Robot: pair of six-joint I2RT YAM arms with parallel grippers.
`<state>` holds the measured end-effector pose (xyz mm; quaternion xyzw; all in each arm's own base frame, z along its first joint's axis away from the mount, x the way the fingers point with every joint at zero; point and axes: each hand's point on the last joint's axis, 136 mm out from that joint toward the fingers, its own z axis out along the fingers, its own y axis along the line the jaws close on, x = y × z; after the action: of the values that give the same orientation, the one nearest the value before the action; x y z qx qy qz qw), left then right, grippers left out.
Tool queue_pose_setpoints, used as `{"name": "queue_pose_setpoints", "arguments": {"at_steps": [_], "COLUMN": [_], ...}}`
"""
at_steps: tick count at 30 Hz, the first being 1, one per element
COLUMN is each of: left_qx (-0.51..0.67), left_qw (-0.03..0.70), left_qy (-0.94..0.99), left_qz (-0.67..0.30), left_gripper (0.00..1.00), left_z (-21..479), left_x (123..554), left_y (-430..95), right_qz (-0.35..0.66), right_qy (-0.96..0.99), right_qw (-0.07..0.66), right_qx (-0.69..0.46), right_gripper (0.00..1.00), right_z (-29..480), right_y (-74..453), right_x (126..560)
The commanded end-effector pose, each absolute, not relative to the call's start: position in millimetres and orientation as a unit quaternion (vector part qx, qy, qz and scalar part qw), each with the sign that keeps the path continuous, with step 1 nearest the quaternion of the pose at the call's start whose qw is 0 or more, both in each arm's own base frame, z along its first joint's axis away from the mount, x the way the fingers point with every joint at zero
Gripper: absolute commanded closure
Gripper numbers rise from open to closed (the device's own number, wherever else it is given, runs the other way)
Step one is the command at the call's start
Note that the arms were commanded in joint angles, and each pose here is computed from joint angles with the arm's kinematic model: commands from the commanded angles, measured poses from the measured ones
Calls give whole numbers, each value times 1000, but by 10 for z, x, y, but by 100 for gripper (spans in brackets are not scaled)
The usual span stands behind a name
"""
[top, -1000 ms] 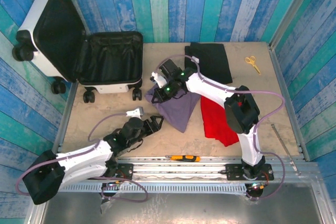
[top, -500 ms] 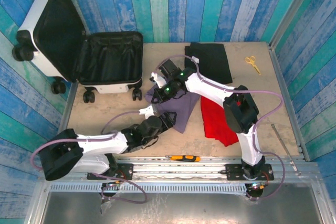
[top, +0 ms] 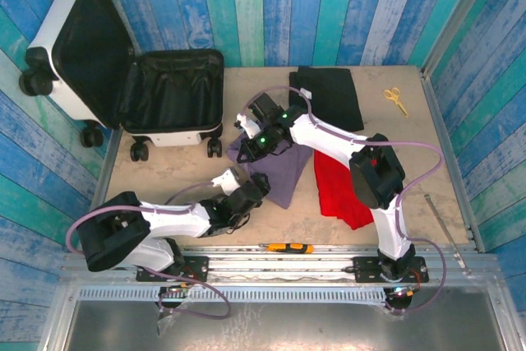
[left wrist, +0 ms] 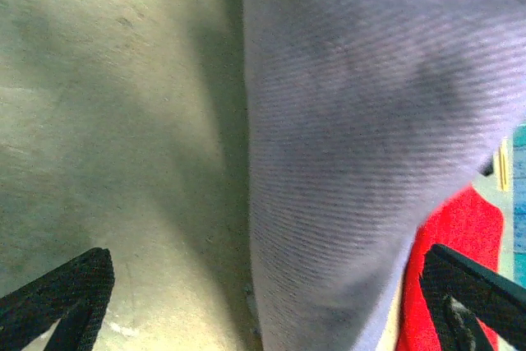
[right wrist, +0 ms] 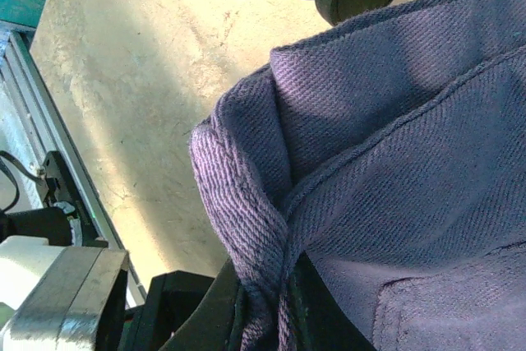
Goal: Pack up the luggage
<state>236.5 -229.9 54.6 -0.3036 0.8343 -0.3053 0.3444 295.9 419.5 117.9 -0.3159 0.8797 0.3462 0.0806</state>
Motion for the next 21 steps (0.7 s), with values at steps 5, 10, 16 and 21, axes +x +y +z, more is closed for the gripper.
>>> {"name": "queue_pose_setpoints", "arguments": {"at_steps": [5, 10, 16, 21], "left_qx": [-320, -311, -379, -392], "left_qw": [380, 385, 369, 393], "left_qy": [815, 805, 794, 778], "left_qz": [-299, -328, -300, -294], "left_gripper": [0, 0, 3, 11], "left_z": [510, 522, 282, 338], "left_x": [2537, 2650, 2679, 2735], "left_y": [-2343, -2532, -2414, -2339], "right_qz": [358, 361, 368, 370], "right_qy": [871, 869, 869, 869], "right_qw": [82, 80, 80, 80], "right_qx": [-325, -328, -321, -319], "right_gripper": [100, 99, 100, 99], "right_z": [1300, 1300, 1286, 1306], "right_y": [4197, 4213, 4191, 4177], "right_x": [2907, 2857, 2793, 2778]}}
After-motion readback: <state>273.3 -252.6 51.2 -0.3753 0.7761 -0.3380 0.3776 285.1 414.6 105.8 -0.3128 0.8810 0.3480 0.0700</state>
